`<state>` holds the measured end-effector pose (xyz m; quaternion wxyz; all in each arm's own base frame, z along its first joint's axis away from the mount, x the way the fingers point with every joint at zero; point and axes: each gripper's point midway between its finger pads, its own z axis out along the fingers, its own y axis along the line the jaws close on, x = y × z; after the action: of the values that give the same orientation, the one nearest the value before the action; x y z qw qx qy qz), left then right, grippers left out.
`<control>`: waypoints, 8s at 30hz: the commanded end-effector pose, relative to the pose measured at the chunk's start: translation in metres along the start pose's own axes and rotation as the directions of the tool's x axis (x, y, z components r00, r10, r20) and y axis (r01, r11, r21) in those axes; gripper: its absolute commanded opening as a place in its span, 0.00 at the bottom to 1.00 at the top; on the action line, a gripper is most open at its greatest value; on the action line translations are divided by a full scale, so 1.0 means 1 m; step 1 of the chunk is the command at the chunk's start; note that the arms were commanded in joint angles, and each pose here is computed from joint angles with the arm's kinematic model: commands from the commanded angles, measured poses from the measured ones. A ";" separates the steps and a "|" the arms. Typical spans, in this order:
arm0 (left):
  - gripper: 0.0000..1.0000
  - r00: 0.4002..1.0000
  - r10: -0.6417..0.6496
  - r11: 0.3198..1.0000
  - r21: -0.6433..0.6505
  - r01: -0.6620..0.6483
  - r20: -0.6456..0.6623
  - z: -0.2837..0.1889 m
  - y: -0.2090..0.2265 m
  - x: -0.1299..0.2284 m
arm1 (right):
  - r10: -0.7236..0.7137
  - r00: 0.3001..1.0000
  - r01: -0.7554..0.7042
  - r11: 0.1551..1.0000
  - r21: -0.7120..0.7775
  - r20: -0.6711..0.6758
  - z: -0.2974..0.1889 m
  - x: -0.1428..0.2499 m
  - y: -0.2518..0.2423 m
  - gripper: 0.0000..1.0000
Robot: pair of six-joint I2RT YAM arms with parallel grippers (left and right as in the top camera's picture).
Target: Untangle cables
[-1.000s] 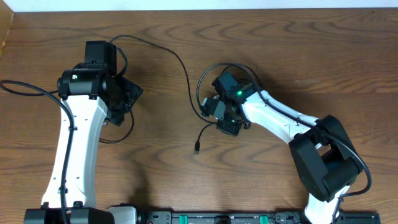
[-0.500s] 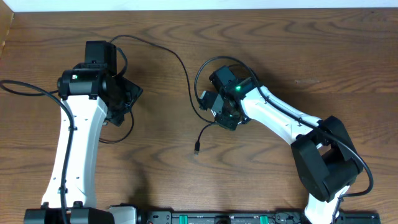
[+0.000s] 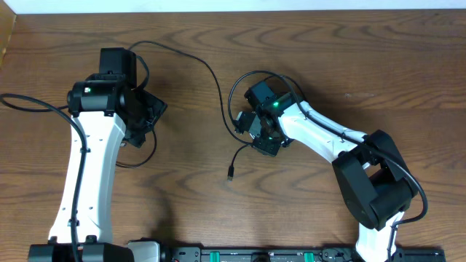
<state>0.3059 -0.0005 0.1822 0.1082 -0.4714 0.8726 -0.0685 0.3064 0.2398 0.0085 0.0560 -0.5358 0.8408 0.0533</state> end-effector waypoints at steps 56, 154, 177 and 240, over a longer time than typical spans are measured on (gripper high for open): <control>0.66 1.000 0.003 1.000 -0.021 -0.003 0.006 0.002 0.004 -0.002 | 0.182 0.733 -0.432 0.869 0.241 0.656 -0.351 -0.102 -0.070 0.01; 0.25 0.884 0.396 0.856 0.449 -0.256 -0.249 0.001 -0.137 0.152 | 0.262 -0.091 -0.277 0.920 -0.277 0.961 -0.600 -0.109 0.031 0.01; 0.12 0.699 0.712 0.574 0.632 -0.521 -0.070 -0.045 -0.132 0.169 | 0.193 0.191 -0.859 0.507 0.069 0.962 -0.538 0.038 -0.132 0.01; 0.82 0.953 0.231 0.925 0.349 -0.152 -0.196 -0.027 -0.021 0.016 | 0.817 0.158 -0.161 0.575 -0.802 0.554 -0.300 -0.314 -0.065 0.30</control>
<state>0.3102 -0.0348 0.2098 0.0757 -0.3441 0.8947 -0.2746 0.5040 0.4379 0.3684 0.3613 -0.0350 0.7045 0.6099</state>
